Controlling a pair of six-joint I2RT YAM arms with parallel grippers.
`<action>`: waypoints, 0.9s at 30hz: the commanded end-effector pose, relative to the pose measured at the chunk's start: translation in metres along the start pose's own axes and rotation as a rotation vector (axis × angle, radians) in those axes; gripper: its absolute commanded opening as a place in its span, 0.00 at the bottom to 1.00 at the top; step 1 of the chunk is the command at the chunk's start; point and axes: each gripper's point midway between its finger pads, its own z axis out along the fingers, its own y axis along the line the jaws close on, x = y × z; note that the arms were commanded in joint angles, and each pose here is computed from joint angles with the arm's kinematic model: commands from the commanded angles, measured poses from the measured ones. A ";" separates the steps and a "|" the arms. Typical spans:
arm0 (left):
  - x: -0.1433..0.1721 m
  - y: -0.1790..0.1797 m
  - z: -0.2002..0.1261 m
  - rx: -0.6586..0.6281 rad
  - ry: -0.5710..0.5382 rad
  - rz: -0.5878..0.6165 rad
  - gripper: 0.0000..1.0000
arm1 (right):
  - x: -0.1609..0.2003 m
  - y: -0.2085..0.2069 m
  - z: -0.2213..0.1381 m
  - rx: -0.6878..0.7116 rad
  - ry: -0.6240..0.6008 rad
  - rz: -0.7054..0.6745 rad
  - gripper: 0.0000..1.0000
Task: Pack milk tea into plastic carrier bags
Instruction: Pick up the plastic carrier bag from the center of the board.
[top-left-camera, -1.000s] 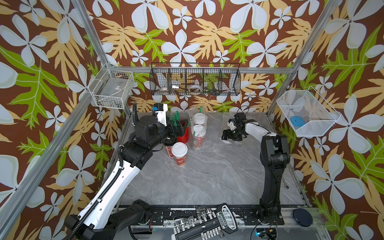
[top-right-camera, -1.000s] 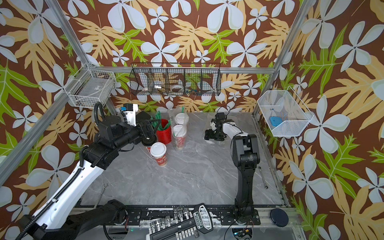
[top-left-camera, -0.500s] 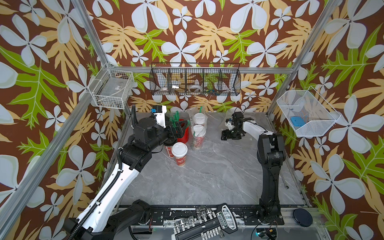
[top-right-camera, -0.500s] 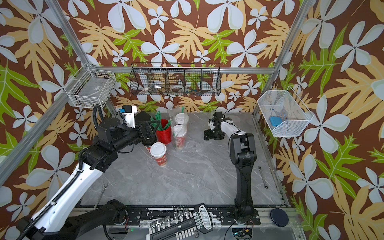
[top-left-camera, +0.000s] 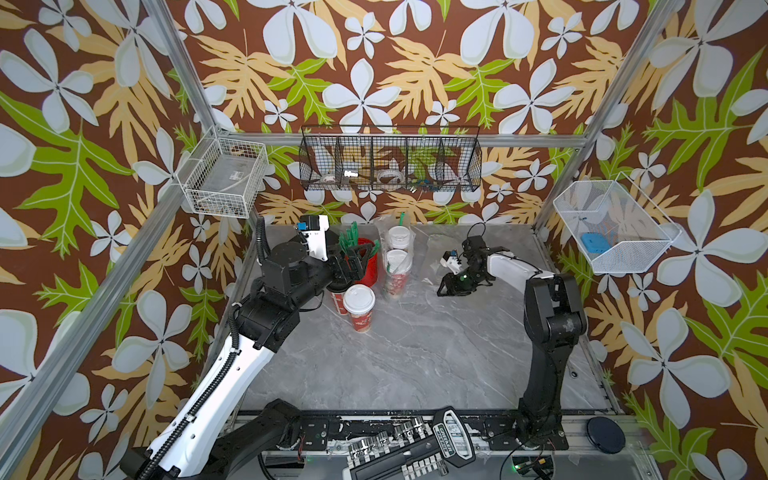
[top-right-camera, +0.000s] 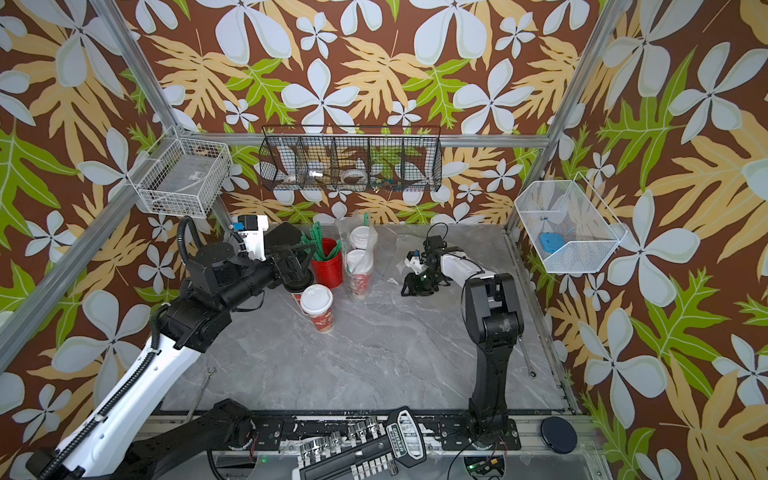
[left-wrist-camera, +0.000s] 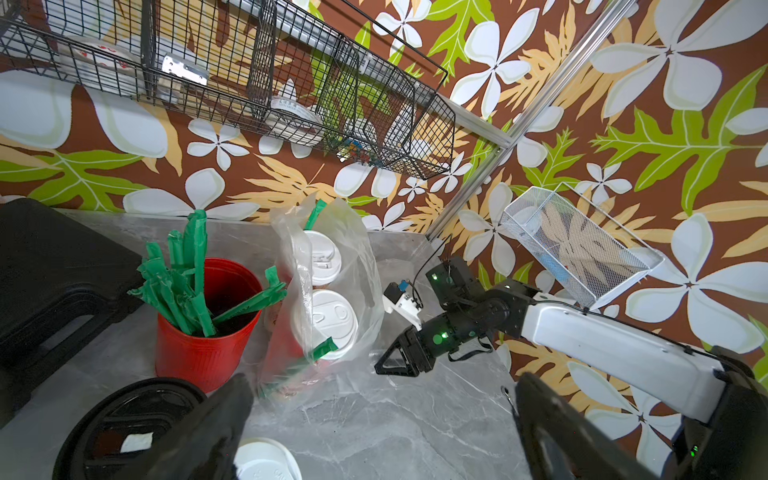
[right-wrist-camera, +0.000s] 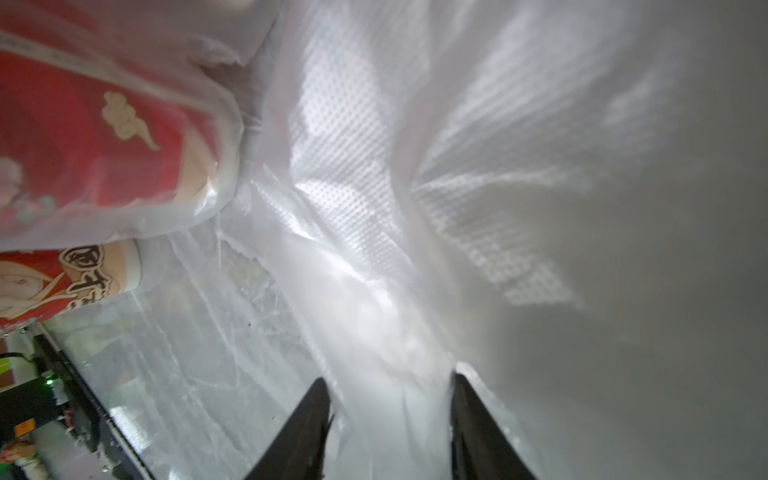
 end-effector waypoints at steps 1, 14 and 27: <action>-0.007 -0.003 -0.003 0.015 -0.034 0.005 1.00 | 0.016 0.021 -0.007 -0.039 0.006 0.006 0.38; 0.047 0.000 -0.027 0.112 0.034 -0.107 0.96 | 0.076 0.087 -0.032 -0.147 -0.050 0.049 0.18; 0.164 0.012 -0.070 0.203 0.151 -0.342 0.90 | 0.071 0.133 -0.072 -0.240 -0.253 0.101 0.13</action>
